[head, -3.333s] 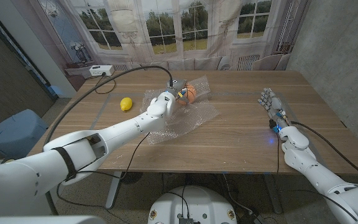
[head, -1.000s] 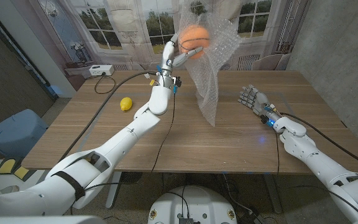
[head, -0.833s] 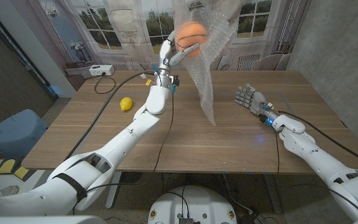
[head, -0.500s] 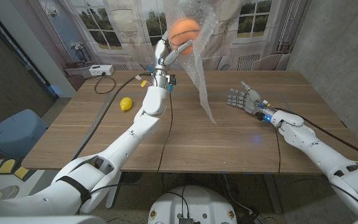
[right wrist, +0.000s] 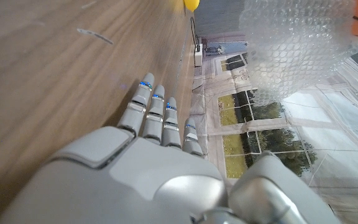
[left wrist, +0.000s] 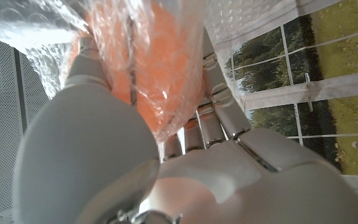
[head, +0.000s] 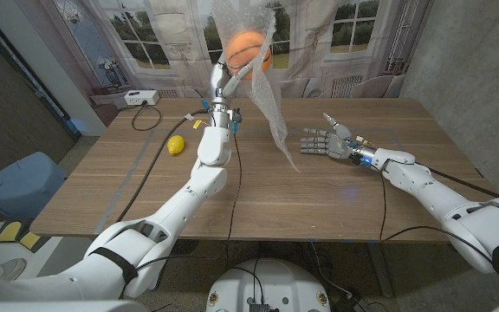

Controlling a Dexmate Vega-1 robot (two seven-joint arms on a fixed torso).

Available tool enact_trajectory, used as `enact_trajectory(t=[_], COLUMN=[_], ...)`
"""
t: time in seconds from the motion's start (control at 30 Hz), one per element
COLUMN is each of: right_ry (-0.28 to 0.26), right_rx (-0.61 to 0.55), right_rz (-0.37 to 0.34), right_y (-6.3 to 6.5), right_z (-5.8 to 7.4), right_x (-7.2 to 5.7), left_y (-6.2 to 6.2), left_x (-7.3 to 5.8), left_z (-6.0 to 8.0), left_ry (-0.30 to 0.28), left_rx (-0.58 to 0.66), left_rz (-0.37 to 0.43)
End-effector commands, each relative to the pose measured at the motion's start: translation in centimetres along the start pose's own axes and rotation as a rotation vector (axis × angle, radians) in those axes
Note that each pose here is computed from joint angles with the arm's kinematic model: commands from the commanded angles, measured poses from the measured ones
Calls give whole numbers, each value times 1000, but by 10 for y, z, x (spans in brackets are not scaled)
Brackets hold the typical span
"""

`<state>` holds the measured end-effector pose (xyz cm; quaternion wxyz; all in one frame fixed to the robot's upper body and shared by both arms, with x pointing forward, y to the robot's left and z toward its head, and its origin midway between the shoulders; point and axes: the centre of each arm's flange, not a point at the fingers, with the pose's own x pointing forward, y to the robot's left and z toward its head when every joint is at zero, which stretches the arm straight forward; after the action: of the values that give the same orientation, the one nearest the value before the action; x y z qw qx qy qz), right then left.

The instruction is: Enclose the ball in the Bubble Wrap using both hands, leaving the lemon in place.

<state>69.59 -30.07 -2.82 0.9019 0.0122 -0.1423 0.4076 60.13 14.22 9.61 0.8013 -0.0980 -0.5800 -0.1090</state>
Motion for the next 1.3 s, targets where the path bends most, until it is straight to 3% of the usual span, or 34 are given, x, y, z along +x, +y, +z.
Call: enact_trajectory(t=[0.03,0.53,0.83,0.97,1.3], right_ry=[3,48,-14,-33,85], right_rx=[103,167,254,261,160], right_rz=[190,242,262,264,268], right_y=[15,22,28,28,26], right_z=[11,15,15,14,8], right_x=[18,30,35,32,30], left_y=[9,16,16,14,-3], left_x=[-15,-28,-32,-29,-18], left_z=[-28,-50,-58,-56,-35], left_ry=[56,139,161,147,74], left_rx=[-21,5,-17,-40,-137], left_rz=[36,59,67,62,6])
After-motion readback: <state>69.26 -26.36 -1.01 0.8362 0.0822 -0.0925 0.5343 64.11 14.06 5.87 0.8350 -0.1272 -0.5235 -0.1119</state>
